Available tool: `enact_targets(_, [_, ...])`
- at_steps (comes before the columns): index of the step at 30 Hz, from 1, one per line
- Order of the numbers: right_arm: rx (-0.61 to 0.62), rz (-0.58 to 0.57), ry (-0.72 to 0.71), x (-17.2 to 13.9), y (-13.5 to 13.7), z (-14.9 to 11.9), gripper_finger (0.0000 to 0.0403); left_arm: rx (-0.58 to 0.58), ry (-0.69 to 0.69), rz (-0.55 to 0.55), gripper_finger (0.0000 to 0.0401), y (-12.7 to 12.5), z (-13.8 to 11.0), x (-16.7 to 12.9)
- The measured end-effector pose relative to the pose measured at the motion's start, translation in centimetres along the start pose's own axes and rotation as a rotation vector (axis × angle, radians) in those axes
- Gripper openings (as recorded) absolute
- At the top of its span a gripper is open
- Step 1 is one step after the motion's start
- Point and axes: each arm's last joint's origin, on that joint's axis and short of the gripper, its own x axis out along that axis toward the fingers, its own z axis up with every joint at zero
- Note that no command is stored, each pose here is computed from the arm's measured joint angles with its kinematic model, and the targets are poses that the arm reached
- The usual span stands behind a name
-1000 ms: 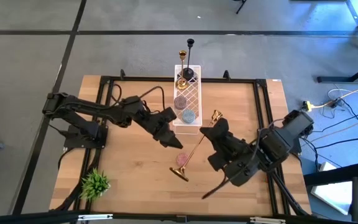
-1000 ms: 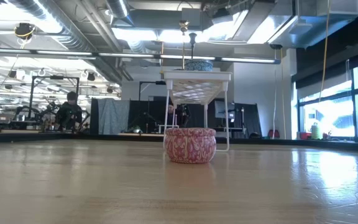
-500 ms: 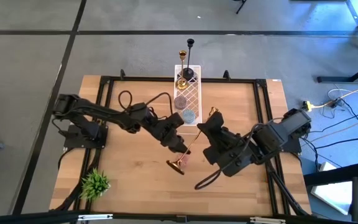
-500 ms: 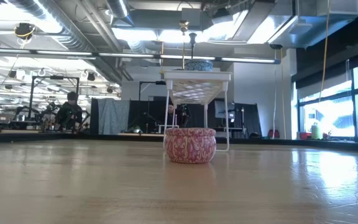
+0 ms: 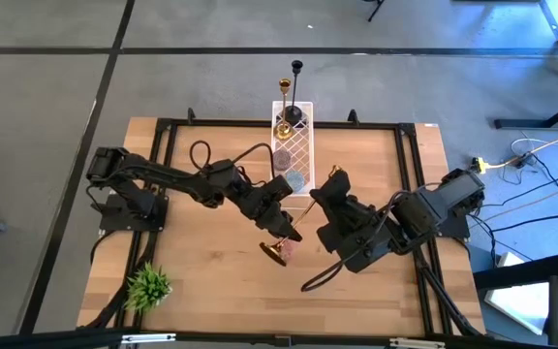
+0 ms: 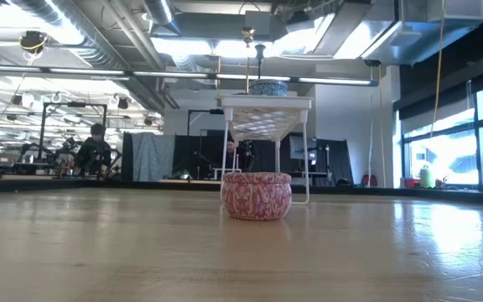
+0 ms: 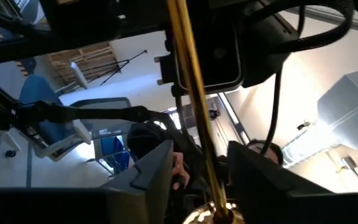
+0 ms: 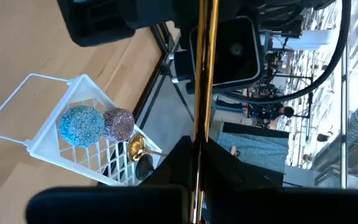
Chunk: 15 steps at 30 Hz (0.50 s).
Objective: Pick & Place candle stick holders
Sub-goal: Put the gold candle holder on the shelf
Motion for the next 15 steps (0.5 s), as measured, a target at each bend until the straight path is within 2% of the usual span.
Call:
enact_targets(7, [0.001, 0.002, 0.008, 0.03, 0.1, -0.06, 0.0015, -0.001, 0.008, 0.029, 0.0021, 0.26, -0.06, 0.01])
enact_targets(11, [0.025, -0.03, 0.033, 0.07, 0.07, -0.09, 0.0021, 0.017, 0.004, 0.058, 0.0018, 0.52, -0.16, 0.05])
enact_targets(15, [0.163, -0.133, 0.036, -0.12, -0.58, 0.49, 0.0079, 0.091, -0.019, 0.075, 0.0011, 0.66, -0.12, 0.06])
